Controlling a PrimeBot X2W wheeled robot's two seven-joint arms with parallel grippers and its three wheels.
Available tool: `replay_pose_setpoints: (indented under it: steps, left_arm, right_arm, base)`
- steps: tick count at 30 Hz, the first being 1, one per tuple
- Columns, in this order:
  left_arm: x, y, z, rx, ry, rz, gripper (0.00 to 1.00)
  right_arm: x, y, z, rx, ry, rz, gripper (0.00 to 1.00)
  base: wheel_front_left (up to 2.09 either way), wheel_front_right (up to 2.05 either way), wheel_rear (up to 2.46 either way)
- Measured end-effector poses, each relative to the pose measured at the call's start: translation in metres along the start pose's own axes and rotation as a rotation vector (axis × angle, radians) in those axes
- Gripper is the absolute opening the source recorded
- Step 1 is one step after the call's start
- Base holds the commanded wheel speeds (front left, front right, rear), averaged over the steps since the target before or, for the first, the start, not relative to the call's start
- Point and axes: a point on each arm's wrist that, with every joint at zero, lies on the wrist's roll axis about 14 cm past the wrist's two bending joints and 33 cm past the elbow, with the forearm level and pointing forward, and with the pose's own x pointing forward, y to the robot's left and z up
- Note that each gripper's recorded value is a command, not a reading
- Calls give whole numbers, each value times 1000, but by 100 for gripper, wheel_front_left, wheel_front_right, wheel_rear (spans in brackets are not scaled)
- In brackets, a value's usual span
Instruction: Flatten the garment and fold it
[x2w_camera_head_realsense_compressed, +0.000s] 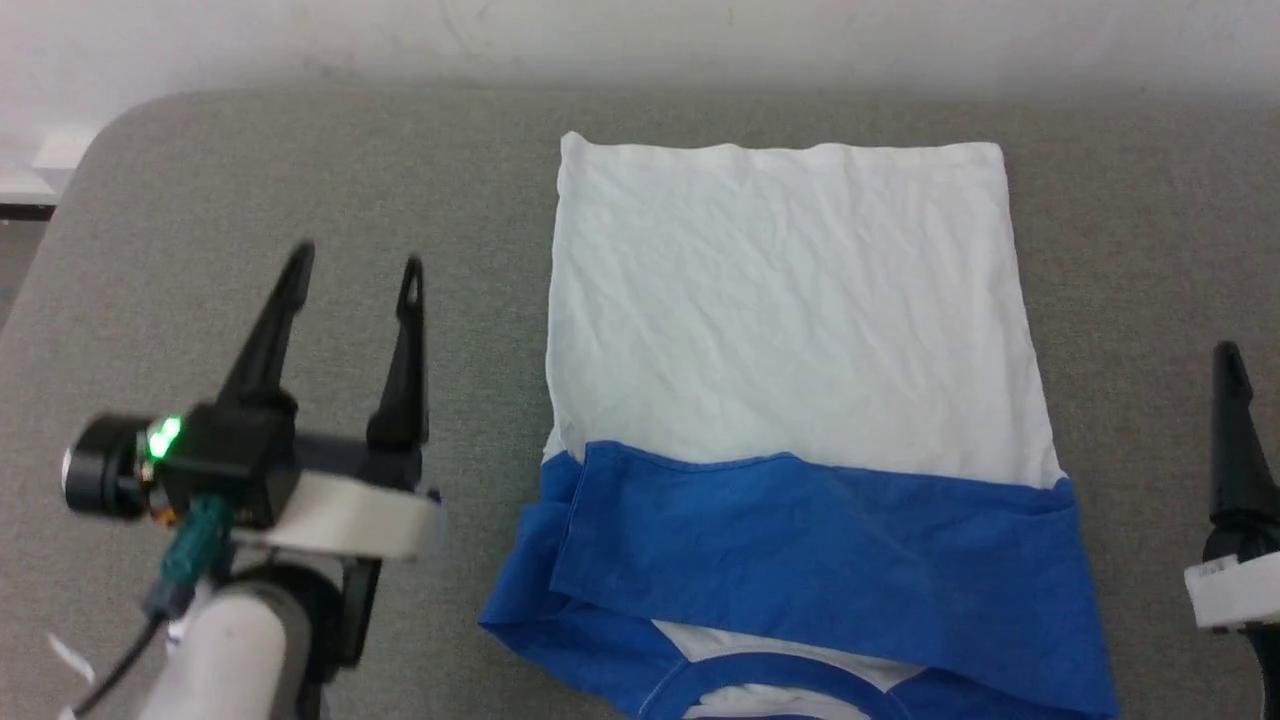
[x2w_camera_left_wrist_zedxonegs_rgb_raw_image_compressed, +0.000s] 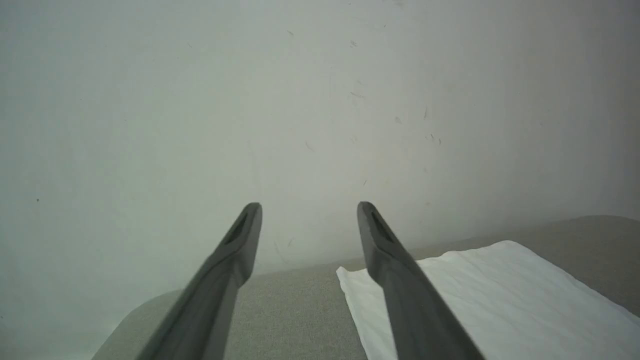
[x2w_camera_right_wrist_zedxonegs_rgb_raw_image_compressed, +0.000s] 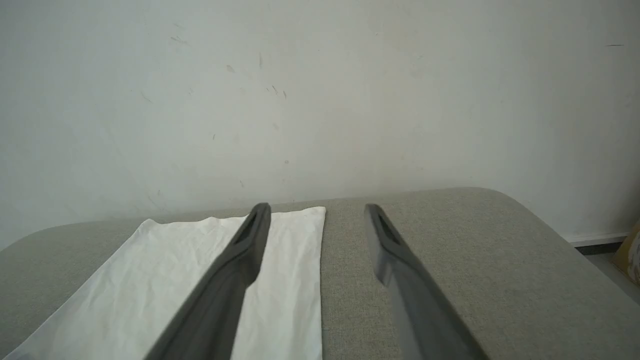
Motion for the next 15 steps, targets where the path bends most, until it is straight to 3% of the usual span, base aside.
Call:
replay_pose_setpoints:
  steps: [8,10,15]
  left_arm:
    - [111,-18,30,109,-7,-155,100]
    - [136,-22,21,175,43,-194,100]
    - [185,-33,-20,198,191,-236,100]
  right_arm:
    - [40,12,-3,-18,0,74,100]
    - [51,14,-10,-19,13,93,100]
    - [71,11,-39,-15,68,112,100]
  base:
    - [0,0,0]
    - [0,0,0]
    - [0,0,0]
